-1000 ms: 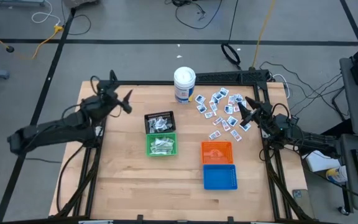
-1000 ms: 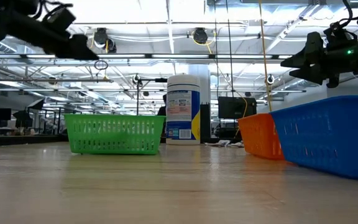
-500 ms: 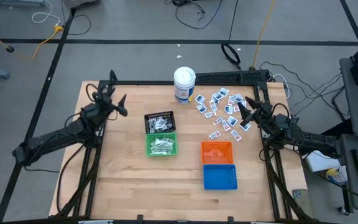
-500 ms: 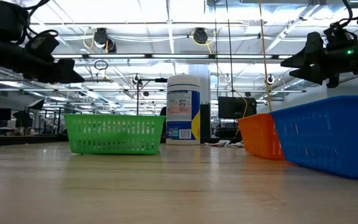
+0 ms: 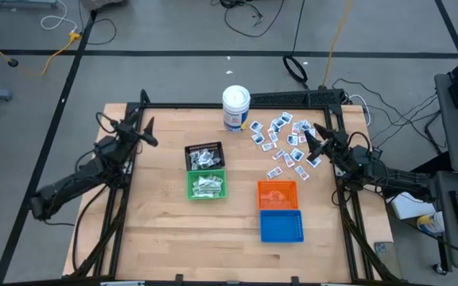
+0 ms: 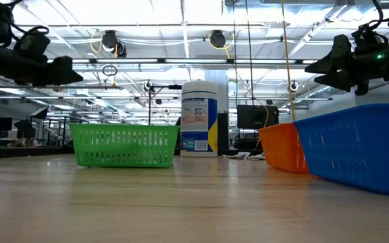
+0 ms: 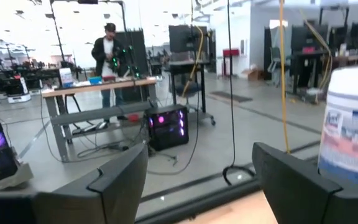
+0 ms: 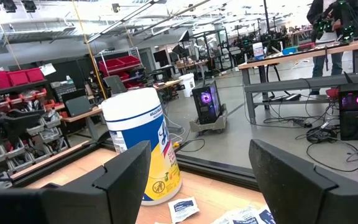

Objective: Pick & Place First Aid Supplies
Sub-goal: Put the orange pad into the orange bin

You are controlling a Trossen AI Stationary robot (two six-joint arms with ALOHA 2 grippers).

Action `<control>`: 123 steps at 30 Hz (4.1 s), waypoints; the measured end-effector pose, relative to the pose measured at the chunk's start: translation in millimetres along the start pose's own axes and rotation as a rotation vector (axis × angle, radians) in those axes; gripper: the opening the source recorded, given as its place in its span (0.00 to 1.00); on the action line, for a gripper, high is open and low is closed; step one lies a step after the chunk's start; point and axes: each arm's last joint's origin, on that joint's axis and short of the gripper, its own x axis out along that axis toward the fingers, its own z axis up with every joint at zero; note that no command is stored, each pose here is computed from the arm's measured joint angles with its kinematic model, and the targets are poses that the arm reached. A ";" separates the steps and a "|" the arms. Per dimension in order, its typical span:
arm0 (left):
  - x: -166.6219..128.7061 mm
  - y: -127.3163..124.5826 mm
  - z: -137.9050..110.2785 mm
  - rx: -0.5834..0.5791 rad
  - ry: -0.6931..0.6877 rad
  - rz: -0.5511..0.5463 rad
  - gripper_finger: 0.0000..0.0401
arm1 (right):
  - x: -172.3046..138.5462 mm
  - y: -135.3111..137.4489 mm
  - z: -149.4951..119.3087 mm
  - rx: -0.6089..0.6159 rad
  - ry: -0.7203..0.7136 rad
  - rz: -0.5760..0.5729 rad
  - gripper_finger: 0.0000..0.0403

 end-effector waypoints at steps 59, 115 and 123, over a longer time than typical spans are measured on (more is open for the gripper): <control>-1.4 2.0 -4.8 0.103 0.046 0.011 0.80 | -0.1 -1.4 1.1 -0.047 -0.016 -0.051 0.66; -1.4 2.0 -5.1 0.104 0.047 0.012 0.78 | 72.2 79.1 20.5 0.321 1.578 -0.294 0.66; -1.4 2.0 -5.1 0.104 0.047 0.012 0.82 | 80.3 57.3 24.3 0.272 1.541 -0.379 0.66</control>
